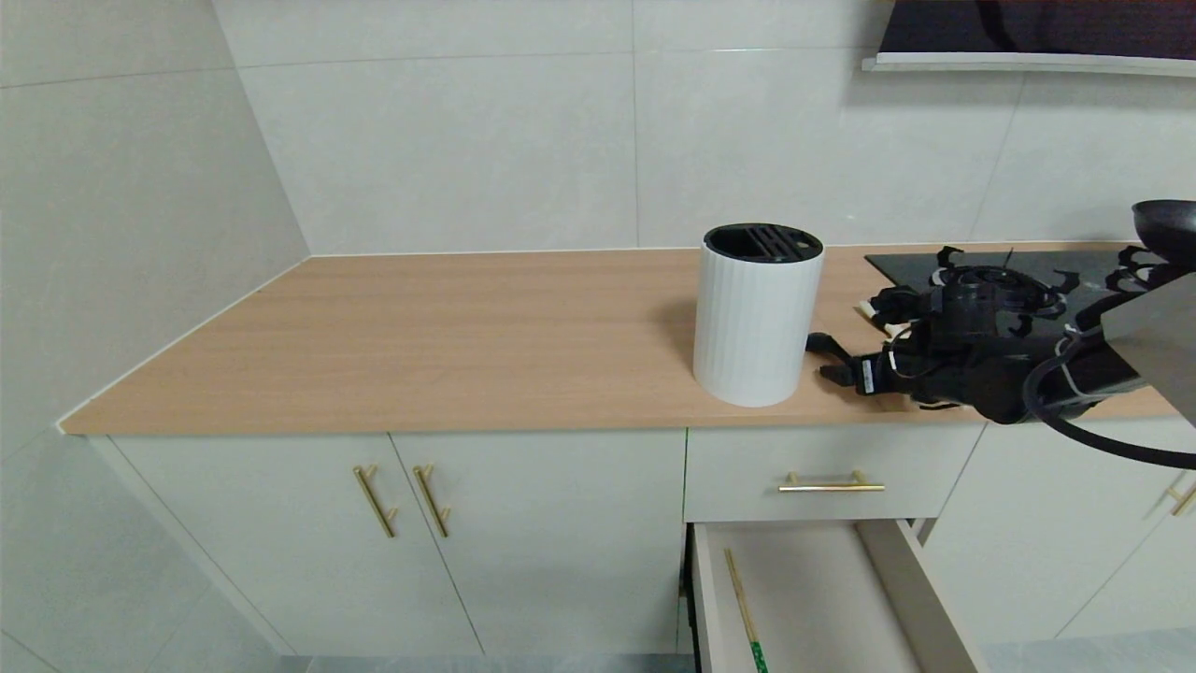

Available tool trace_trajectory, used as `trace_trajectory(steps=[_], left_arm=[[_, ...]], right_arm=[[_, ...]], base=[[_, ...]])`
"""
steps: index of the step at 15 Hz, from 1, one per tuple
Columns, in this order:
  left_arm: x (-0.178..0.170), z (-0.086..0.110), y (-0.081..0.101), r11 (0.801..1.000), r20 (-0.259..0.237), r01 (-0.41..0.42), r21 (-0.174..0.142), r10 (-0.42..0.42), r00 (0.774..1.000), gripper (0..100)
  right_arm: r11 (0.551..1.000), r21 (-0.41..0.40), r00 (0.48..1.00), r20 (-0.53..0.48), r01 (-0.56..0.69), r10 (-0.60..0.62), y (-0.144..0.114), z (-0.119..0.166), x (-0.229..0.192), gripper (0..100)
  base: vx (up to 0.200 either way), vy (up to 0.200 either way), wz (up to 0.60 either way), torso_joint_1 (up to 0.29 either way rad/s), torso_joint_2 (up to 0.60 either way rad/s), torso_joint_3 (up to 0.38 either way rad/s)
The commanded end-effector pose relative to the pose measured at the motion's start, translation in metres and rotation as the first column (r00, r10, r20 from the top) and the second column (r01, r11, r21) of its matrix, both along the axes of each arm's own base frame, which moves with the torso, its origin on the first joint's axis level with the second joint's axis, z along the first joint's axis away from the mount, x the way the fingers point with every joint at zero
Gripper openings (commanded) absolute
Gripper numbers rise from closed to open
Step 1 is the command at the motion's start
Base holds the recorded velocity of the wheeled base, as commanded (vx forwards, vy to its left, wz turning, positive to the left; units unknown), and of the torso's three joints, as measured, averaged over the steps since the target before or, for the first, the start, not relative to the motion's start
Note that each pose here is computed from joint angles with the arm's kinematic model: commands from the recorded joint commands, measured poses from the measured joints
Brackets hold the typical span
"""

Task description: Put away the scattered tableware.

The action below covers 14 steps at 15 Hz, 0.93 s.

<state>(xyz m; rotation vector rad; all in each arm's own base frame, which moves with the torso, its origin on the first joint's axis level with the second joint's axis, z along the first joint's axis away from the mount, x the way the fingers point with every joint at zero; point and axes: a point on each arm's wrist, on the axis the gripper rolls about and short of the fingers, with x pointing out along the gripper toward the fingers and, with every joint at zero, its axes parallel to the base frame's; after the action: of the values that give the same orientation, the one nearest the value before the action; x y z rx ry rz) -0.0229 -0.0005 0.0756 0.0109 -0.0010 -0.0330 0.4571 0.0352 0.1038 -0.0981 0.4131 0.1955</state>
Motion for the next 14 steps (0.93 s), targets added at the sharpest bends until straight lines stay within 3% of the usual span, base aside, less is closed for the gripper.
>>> trace_trajectory(steps=[1, 5, 6, 14], left_arm=[[-0.0001, 0.0003, 0.0, 1.0, 0.001, 0.001, 0.0, -0.001, 1.0, 100], [0.0001, -0.0001, 0.0, 1.0, -0.001, 0.001, 0.0, -0.001, 1.0, 100], [0.0001, -0.0001, 0.0, 1.0, -0.001, 0.001, 0.0, -0.001, 1.0, 100], [0.0001, -0.0001, 0.0, 1.0, -0.001, 0.001, 0.0, -0.001, 1.0, 100]], right_arm=[[1.0, -0.001, 1.0, -0.002, 0.004, -0.004, -0.0011, -0.0026, 0.0017, 100], [1.0, -0.004, 1.0, 0.001, 0.012, -0.012, -0.0019, -0.0024, 0.0029, 100], [1.0, -0.005, 1.0, 0.001, 0.015, -0.015, -0.002, -0.0024, 0.0029, 0], [1.0, -0.002, 1.0, 0.013, 0.018, -0.018, -0.0021, 0.003, 0.0015, 0]], base=[[0.0, 0.0, 0.0, 0.0, 0.0, 0.0], [0.0, 0.0, 0.0, 0.0, 0.0, 0.0], [0.0, 0.0, 0.0, 0.0, 0.0, 0.0], [0.0, 0.0, 0.0, 0.0, 0.0, 0.0]])
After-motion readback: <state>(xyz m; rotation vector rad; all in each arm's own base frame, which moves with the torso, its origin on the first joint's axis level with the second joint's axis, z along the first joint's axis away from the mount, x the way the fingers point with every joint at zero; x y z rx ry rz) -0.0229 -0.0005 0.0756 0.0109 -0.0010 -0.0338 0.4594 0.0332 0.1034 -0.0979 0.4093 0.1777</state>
